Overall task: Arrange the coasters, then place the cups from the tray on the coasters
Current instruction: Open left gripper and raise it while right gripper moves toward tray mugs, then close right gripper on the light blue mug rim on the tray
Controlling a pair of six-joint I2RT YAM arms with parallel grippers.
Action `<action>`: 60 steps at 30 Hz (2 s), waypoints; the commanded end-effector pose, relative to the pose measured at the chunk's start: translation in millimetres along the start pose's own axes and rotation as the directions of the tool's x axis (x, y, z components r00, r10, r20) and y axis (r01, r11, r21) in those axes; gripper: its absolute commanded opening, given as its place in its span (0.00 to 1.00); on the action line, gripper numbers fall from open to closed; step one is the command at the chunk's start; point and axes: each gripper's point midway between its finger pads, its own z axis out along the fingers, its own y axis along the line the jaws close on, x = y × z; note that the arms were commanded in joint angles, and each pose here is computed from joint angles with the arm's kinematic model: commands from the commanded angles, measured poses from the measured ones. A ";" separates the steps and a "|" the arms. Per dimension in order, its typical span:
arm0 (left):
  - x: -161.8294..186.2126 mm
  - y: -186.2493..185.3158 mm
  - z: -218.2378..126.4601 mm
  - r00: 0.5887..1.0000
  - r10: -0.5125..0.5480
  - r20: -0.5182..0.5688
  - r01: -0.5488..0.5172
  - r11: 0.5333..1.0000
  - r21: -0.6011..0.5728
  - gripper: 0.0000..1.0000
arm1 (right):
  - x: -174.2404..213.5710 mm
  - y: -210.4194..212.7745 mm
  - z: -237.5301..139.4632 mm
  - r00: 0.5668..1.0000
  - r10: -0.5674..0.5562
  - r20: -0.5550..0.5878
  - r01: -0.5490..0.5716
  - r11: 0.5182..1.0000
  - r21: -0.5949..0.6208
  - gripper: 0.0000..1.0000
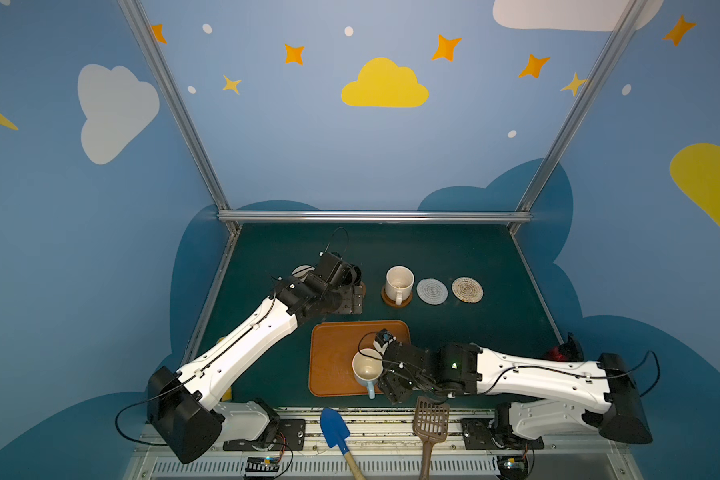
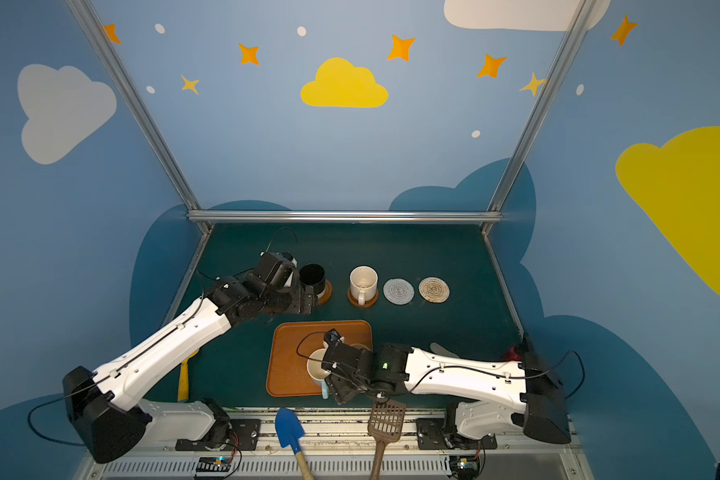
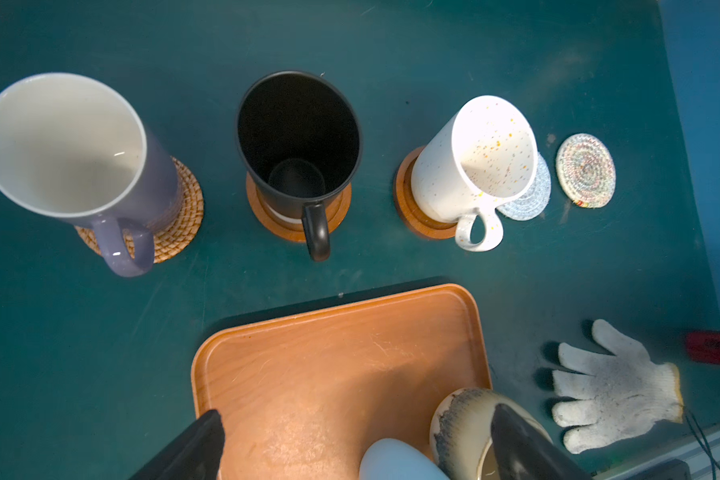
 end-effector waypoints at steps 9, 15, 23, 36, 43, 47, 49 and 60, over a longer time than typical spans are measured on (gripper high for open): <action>3.8 20.1 -10.8 0.998 -0.053 0.034 0.054 0.998 -0.025 0.99 | -9.5 23.1 10.0 0.998 -0.061 -0.031 0.060 0.998 -0.014 0.79; 5.5 25.5 -11.4 0.998 -0.051 0.037 0.052 0.998 -0.037 0.99 | -8.7 14.4 13.4 0.999 -0.032 -0.043 0.034 0.998 0.048 0.73; 7.0 28.8 -9.7 0.998 -0.045 0.042 0.047 0.998 -0.040 0.99 | -4.5 18.7 24.9 0.997 -0.031 -0.069 0.034 0.999 0.038 0.60; 6.3 29.9 -3.8 0.998 -0.049 0.041 0.050 0.998 -0.034 0.99 | -6.3 17.5 39.9 0.996 -0.027 -0.086 0.030 0.999 0.034 0.32; 5.4 30.4 -4.0 0.998 -0.048 0.052 0.049 0.998 -0.031 0.99 | -5.2 15.6 49.9 0.994 -0.034 -0.106 0.039 0.998 0.043 0.32; 4.5 29.0 -2.5 0.997 -0.050 0.063 0.051 0.999 -0.016 0.99 | -6.4 11.9 54.2 0.993 -0.028 -0.112 0.034 0.998 0.052 0.30; 4.5 28.2 -1.5 0.997 -0.049 0.058 0.050 0.999 -0.014 0.99 | -7.9 12.0 53.2 0.994 -0.032 -0.107 0.037 0.998 0.048 0.25; 2.9 29.8 -1.4 0.997 -0.048 0.056 0.049 0.999 -0.016 0.99 | -20.4 16.5 53.2 0.994 -0.063 -0.088 0.066 0.997 0.034 0.00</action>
